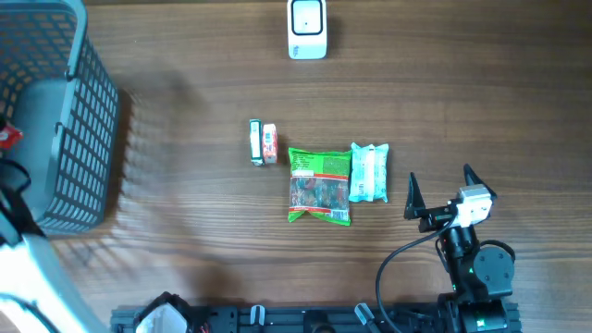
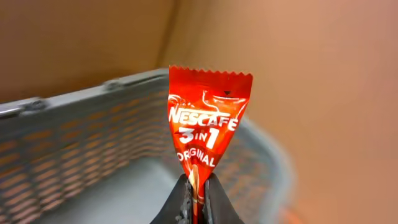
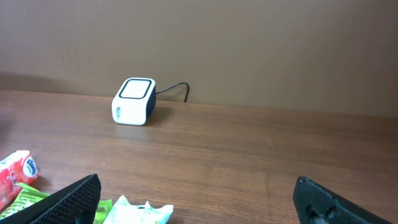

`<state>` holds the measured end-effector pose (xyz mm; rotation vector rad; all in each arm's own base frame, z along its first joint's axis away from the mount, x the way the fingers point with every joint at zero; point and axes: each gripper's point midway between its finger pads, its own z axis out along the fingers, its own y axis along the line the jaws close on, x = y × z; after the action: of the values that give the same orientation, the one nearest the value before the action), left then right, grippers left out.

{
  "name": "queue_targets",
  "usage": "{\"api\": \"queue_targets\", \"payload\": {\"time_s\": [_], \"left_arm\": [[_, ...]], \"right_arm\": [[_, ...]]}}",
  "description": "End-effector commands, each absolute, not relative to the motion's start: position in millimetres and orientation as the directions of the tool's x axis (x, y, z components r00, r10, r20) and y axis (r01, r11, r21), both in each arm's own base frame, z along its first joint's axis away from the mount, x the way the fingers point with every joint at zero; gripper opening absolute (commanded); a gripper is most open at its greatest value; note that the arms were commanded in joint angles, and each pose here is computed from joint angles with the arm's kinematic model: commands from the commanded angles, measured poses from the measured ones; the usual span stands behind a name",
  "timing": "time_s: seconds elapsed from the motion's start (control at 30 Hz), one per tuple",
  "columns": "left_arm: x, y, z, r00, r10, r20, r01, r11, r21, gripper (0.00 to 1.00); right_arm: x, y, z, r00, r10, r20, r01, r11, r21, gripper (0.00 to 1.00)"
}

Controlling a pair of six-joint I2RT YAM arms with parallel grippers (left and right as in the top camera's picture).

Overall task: Scan the item barcode
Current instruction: 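Reach the left gripper into the basket and grasp the red Nescafe stick, then carry the red Nescafe stick out and lower it onto the table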

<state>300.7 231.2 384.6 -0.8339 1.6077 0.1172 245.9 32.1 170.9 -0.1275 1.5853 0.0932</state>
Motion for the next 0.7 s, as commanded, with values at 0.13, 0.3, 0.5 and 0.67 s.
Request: {"api": "queue_targets", "payload": {"time_s": [0.13,0.3,0.5,0.67], "left_arm": [[293.8,70.7,391.7,-0.248,-0.580,-0.776,-0.114,0.813,-0.571,0.04],[285.4,10.1,292.2,-0.629,-0.526,-0.573,-0.165,0.810,-0.562,0.04],[273.1,-54.3,170.3,-0.902,-0.341,-0.263,-0.177,0.850,-0.495,0.04],[261.2,-77.2,86.6,-0.975,-0.214,-0.060,-0.185,0.930,-0.318,0.04]], "right_arm": [[246.2,29.9,171.8,-0.011,-0.024,-1.000,-0.129,0.991,-0.023,1.00],[246.2,29.9,171.8,-0.011,-0.024,-1.000,-0.129,0.991,-0.023,1.00],[246.2,29.9,171.8,-0.011,-0.025,-1.000,-0.129,0.991,-0.023,1.00],[246.2,29.9,171.8,-0.011,-0.024,-1.000,-0.129,0.991,-0.023,1.00]]}}
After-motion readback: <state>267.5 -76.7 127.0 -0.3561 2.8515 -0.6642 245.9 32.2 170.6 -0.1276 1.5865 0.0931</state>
